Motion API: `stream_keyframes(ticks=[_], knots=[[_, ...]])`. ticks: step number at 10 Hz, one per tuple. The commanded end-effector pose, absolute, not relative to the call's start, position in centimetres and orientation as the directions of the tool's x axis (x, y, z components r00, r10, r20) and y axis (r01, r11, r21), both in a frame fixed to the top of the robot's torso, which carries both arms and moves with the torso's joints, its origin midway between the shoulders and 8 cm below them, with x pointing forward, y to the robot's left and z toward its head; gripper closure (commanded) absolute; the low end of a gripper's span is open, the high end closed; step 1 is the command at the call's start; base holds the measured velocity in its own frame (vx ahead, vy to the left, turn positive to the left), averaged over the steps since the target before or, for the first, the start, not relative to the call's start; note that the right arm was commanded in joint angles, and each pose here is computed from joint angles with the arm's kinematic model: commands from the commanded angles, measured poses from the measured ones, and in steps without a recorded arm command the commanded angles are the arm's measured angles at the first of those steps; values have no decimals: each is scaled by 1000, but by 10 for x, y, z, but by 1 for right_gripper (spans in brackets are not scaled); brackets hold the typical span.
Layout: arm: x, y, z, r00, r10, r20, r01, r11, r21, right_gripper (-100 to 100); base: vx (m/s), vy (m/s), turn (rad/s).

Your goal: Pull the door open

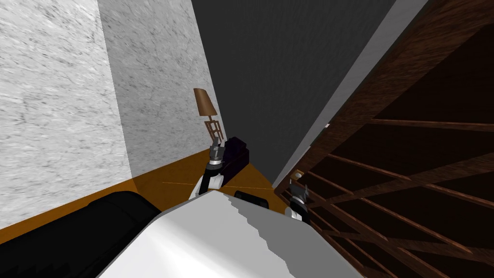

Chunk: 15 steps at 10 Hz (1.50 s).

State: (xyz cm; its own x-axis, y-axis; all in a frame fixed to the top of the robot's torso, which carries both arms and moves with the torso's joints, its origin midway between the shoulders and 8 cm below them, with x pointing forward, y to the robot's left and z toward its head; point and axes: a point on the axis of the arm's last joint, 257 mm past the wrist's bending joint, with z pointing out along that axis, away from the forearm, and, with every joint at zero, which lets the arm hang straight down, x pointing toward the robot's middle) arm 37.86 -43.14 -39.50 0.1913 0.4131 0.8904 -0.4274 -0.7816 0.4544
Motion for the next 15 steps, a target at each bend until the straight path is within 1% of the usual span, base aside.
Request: stream_keyframes(ticks=[1,2,3,5,6,8,9,12,14,15], knots=[[378,-429,-395,164,352,921,-447,-806,388,-100,-39,1,33],[378,-428,-396,148,313,938,-461,-818,345,-100,-58,3,52],[378,-428,-396,140,300,944,-463,-822,331,-100,-46,-1,17],[376,-425,-396,101,212,972,-487,-842,234,-100,-57,-10,37],[376,-425,-396,92,198,976,-488,-845,218,-100,-48,-5,17],[375,-422,-397,52,114,992,-506,-854,125,-100,-44,-8,34],[375,-422,-397,46,104,994,-506,-855,113,-100,-42,-6,15],[374,-418,-399,-9,-4,1000,-521,-853,-8,-100,-48,-3,28],[373,-417,-400,-29,-45,999,-526,-849,-53,-100,-37,-2,17],[373,-418,-399,-22,-31,999,-525,-851,-38,-100,-13,0,2]])
